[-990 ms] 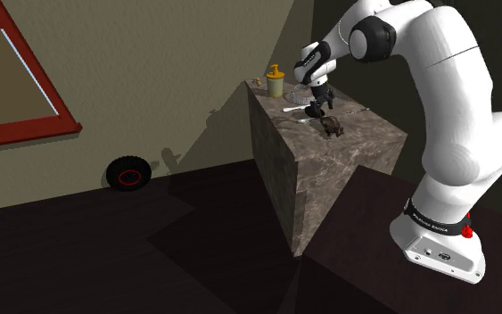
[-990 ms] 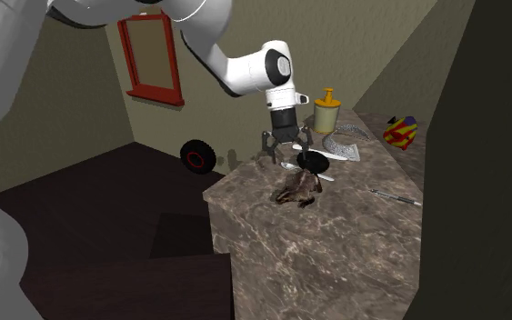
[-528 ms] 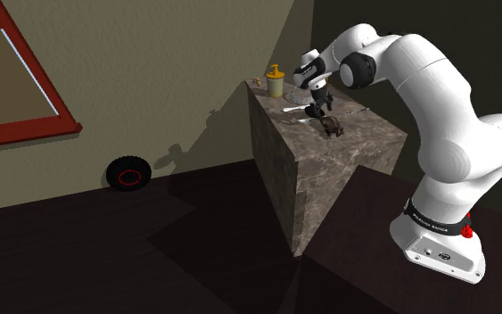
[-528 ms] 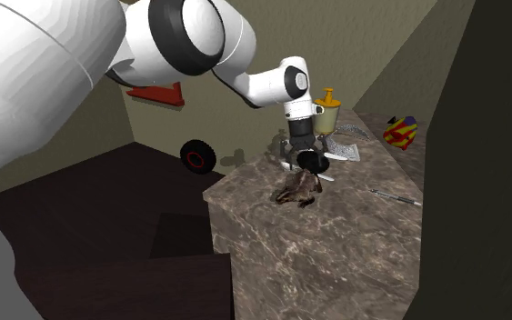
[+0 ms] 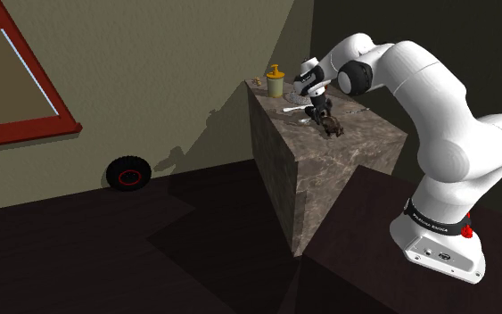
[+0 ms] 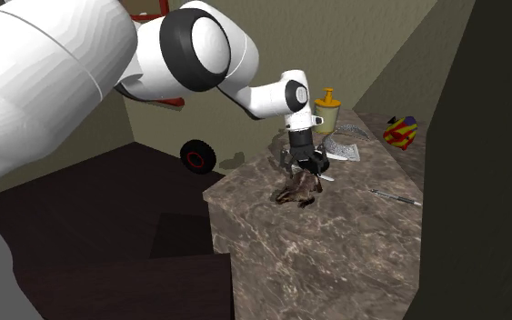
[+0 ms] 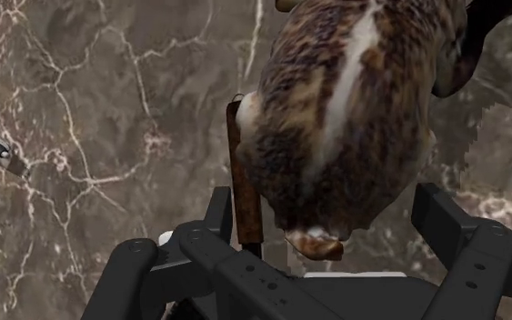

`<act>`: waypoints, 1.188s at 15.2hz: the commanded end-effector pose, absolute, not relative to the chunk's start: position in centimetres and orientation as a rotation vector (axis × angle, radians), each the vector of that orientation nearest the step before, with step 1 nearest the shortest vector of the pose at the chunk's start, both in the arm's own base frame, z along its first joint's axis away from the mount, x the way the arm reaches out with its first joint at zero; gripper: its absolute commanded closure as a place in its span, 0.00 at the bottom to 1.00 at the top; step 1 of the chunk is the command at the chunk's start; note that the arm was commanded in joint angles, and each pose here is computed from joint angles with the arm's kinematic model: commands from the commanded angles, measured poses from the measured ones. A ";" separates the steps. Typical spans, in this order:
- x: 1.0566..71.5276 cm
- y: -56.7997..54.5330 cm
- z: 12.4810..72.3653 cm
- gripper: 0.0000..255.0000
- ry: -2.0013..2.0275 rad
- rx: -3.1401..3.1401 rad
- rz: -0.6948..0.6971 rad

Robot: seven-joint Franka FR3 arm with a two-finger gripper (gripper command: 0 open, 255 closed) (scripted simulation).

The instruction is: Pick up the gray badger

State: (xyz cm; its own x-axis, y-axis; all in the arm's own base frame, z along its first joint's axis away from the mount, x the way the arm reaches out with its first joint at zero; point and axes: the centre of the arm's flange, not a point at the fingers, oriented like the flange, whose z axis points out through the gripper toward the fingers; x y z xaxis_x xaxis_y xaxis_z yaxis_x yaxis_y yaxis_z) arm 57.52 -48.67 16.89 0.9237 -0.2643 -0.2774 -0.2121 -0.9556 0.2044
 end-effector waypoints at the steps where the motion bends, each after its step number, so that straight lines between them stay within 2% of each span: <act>1: 57.6 -48.7 16.7 1.00 -0.363 2.912 -0.454; 10: 57.6 -48.7 16.8 1.00 -0.363 2.912 -0.454; 18: 57.6 -48.7 21.0 1.00 -0.363 2.912 -0.454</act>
